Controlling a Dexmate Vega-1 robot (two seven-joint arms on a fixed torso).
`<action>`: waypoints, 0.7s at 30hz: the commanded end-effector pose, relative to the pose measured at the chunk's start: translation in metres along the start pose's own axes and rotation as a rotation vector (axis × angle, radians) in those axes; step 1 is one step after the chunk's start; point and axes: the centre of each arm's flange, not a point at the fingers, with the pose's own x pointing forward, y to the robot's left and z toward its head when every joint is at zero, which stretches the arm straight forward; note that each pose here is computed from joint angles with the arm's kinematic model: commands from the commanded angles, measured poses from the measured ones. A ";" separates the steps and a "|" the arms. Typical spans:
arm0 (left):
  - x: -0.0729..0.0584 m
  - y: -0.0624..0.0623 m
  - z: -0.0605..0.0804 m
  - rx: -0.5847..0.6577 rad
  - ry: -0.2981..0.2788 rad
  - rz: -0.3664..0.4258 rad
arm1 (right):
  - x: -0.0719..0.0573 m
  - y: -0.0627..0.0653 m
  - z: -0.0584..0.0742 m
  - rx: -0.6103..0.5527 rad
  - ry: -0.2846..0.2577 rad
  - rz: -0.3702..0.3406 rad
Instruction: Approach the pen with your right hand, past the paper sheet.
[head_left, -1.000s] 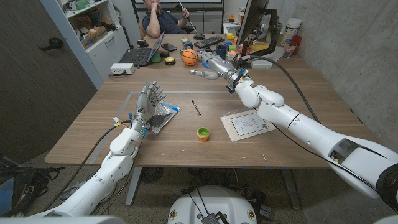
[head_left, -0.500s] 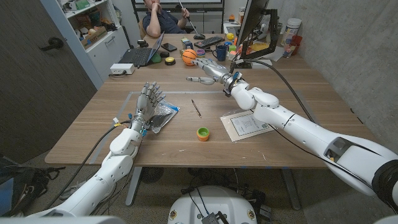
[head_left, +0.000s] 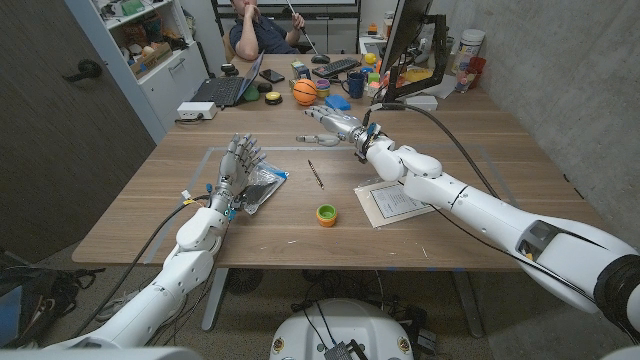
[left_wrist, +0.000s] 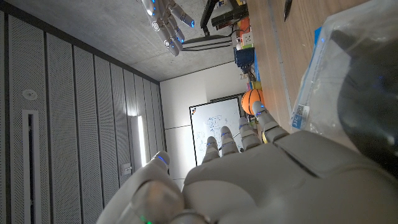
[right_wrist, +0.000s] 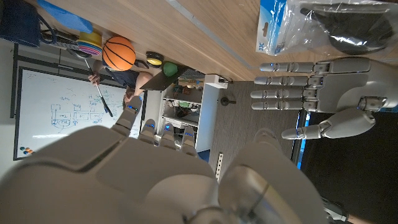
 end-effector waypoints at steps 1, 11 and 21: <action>-0.003 0.002 -0.003 -0.001 0.010 0.003 | 0.004 0.019 0.003 0.003 0.004 0.057; -0.004 0.003 -0.006 0.002 0.018 0.009 | 0.010 0.035 0.000 0.003 0.024 0.113; -0.004 0.004 -0.006 0.010 0.018 0.005 | 0.014 0.049 0.003 0.005 0.013 0.157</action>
